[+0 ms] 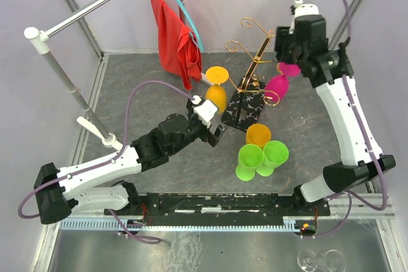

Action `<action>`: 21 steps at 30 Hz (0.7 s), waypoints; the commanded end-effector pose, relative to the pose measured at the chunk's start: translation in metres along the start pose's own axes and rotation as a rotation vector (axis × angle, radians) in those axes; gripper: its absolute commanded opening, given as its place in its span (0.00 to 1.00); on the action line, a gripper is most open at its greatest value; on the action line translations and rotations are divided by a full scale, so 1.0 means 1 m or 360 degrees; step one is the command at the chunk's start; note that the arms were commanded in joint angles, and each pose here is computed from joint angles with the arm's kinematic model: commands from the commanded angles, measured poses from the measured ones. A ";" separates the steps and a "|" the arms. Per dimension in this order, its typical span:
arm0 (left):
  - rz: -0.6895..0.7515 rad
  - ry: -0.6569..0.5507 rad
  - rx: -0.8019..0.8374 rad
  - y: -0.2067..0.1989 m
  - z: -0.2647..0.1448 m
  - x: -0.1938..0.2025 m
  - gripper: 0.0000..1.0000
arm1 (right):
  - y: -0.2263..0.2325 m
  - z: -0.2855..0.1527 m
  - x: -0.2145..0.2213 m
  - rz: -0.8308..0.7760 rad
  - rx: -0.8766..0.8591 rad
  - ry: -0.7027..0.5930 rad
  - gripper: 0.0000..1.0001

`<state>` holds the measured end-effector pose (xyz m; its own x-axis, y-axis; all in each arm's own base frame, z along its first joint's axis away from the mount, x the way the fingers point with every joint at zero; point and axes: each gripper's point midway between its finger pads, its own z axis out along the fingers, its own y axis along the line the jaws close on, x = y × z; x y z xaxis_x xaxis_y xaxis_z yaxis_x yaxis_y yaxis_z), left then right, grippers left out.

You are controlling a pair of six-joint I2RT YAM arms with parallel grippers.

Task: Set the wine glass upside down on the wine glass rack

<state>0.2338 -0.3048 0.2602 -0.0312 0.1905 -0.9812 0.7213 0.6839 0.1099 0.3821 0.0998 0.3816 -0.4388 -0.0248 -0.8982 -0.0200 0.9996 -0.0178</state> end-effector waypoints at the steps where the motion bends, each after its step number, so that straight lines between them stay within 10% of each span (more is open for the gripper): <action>1: 0.0183 -0.0080 0.0073 -0.021 0.004 -0.028 0.99 | -0.044 0.001 -0.012 0.0177 0.0032 0.0014 0.70; 21: 0.0466 0.0144 0.0084 -0.070 0.061 -0.023 0.99 | -0.107 -0.011 0.123 0.0368 0.0169 0.0344 0.69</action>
<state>0.2074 -0.3955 0.2399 0.0978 0.4253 -0.8998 0.8075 0.4945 0.3215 0.3234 -0.0133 0.2677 -0.6527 0.2030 -0.7299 0.2076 0.9745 0.0854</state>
